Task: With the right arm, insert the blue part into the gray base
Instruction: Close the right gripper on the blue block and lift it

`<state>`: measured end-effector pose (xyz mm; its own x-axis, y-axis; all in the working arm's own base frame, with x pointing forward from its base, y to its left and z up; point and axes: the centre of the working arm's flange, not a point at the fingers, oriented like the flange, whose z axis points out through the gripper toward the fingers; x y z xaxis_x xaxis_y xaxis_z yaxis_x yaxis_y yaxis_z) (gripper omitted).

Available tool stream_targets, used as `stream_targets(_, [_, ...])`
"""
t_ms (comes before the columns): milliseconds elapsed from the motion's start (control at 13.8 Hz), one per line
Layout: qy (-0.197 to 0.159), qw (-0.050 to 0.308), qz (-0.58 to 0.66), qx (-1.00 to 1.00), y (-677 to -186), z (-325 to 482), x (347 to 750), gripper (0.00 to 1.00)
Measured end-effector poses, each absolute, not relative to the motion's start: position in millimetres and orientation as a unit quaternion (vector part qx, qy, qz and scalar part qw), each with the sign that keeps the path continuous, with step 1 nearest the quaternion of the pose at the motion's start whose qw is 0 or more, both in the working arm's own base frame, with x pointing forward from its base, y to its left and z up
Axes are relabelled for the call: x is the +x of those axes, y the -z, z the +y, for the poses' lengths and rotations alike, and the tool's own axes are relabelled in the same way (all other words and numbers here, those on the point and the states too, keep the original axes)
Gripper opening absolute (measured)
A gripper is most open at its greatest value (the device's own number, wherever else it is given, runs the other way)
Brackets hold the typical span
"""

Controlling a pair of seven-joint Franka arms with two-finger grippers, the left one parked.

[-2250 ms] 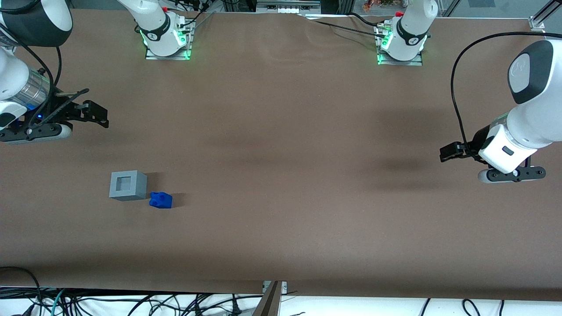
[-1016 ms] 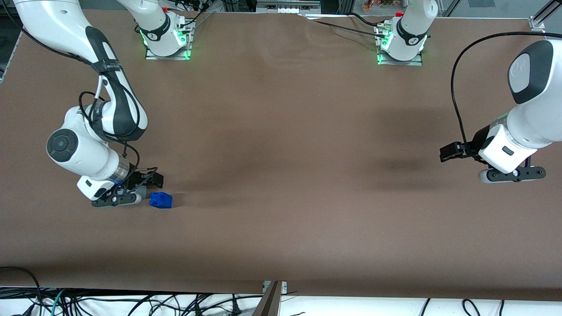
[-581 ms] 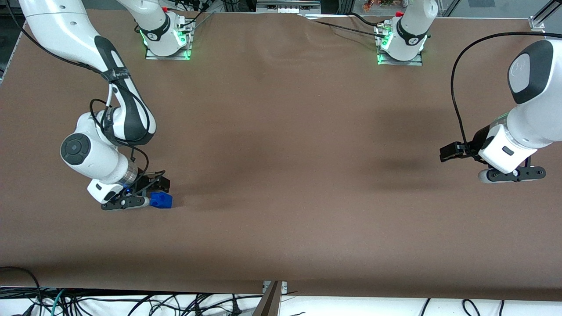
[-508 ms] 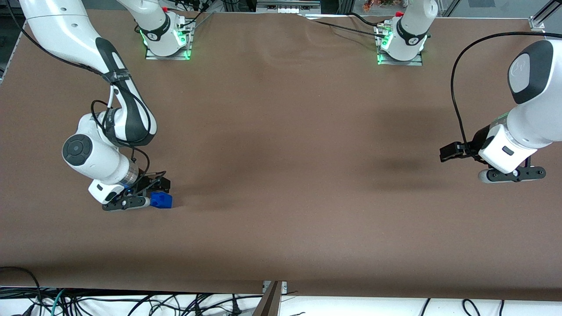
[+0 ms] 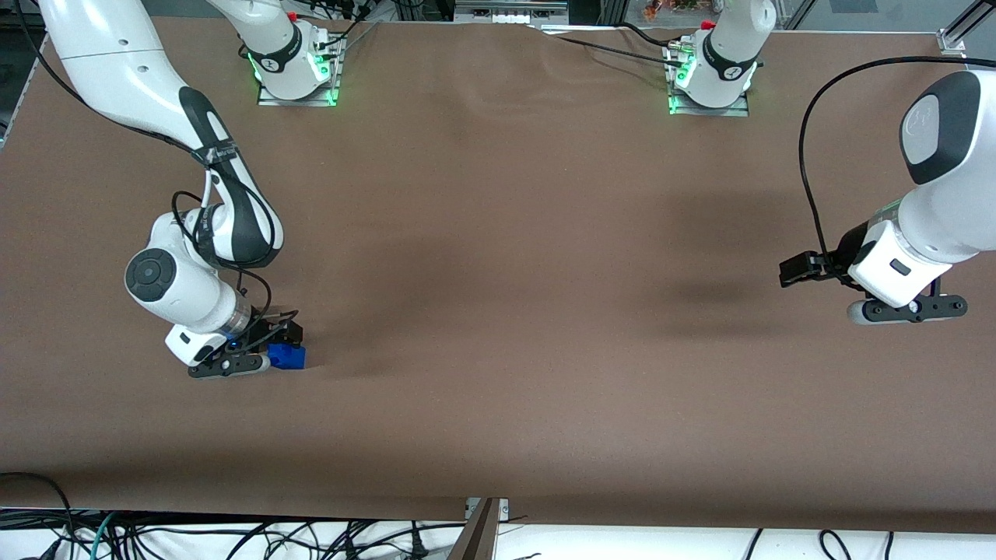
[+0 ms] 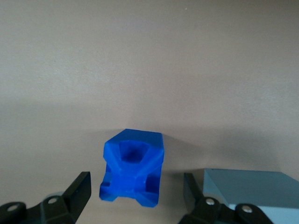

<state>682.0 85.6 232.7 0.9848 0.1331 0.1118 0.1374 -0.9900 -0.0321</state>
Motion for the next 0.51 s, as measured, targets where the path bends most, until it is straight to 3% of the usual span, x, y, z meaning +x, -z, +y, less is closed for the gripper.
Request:
stream_targets(145, [0.057,0.019,-0.069,-0.996,-228.6,85.9,682.3,0.75])
stream_targets(218, [0.057,0.019,-0.069,-0.996,-228.4,86.6,682.2,0.75])
stream_targets(363, [0.057,0.020,-0.071,-0.996,-228.7,88.3,682.3,0.58])
stream_targets(435, [0.058,0.020,-0.071,-0.996,-228.9,89.1,682.3,0.58])
stream_targets(508, [0.058,0.020,-0.072,-0.996,-229.4,89.8,682.5,0.51])
